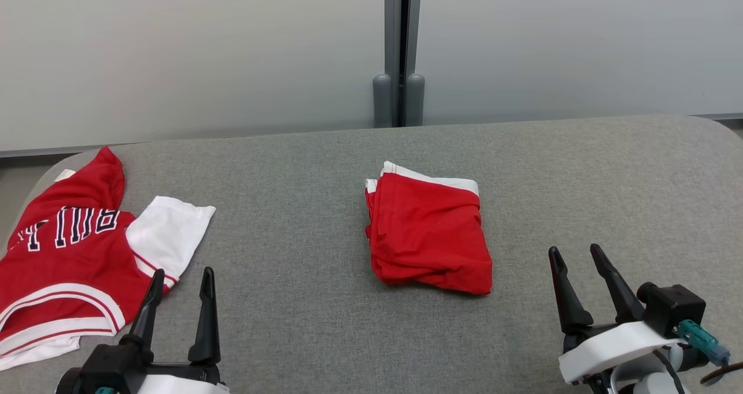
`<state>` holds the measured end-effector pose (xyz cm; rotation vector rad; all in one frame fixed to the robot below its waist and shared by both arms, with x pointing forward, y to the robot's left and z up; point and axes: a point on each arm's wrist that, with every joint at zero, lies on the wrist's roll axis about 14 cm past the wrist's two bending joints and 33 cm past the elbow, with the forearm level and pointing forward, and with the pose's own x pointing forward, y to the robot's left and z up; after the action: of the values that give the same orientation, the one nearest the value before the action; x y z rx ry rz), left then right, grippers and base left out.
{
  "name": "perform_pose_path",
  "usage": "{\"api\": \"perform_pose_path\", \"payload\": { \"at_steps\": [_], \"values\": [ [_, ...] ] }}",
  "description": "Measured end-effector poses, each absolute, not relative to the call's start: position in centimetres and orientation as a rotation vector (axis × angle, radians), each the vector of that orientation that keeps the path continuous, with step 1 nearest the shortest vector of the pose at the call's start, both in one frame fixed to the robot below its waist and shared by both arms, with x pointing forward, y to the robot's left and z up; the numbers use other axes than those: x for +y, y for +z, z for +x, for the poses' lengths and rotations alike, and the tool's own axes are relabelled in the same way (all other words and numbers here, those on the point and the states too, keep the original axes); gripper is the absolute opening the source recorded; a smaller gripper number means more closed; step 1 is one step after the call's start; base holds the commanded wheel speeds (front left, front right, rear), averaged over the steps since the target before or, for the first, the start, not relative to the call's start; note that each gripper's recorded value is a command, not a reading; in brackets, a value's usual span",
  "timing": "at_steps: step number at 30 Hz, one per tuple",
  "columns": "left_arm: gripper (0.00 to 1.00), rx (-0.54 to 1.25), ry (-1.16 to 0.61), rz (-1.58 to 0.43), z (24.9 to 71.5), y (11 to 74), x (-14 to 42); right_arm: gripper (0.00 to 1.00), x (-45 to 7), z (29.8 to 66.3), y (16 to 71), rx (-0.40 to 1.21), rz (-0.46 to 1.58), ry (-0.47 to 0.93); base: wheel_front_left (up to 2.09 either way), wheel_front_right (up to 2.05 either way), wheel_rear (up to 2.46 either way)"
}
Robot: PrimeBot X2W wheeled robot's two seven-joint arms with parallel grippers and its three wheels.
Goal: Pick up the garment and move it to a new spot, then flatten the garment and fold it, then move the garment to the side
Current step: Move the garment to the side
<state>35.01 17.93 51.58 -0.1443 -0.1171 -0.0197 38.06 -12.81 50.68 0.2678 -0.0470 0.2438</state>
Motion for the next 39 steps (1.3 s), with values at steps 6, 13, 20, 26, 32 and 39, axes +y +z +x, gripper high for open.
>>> {"api": "perform_pose_path", "payload": {
  "at_steps": [6,13,20,26,32,39],
  "values": [
    [1.00,-0.119,-0.033,-0.146,35.0,51.7,17.5,1.00,-12.8,38.2,50.4,-0.036,0.264,0.242,0.00,0.00,0.00],
    [1.00,-0.116,-0.039,-0.148,35.0,51.6,17.2,1.00,-12.7,38.3,49.9,-0.021,0.265,0.244,0.00,0.00,0.00],
    [1.00,-0.114,-0.035,-0.148,35.0,51.5,17.3,1.00,-12.3,38.6,49.0,0.018,0.288,0.249,0.00,0.00,0.00],
    [1.00,-0.115,-0.035,-0.134,35.5,51.6,17.5,1.00,-11.4,41.4,48.8,0.091,0.263,0.296,0.00,0.00,0.00],
    [1.00,-0.108,-0.058,-0.150,36.2,51.4,16.8,1.00,-9.9,45.3,49.0,0.180,0.292,0.340,0.00,0.00,0.00],
    [1.00,-0.087,0.000,-0.152,36.4,50.6,18.8,1.00,-8.0,48.4,45.5,0.424,0.289,0.364,0.00,0.00,0.00]
  ]
}}
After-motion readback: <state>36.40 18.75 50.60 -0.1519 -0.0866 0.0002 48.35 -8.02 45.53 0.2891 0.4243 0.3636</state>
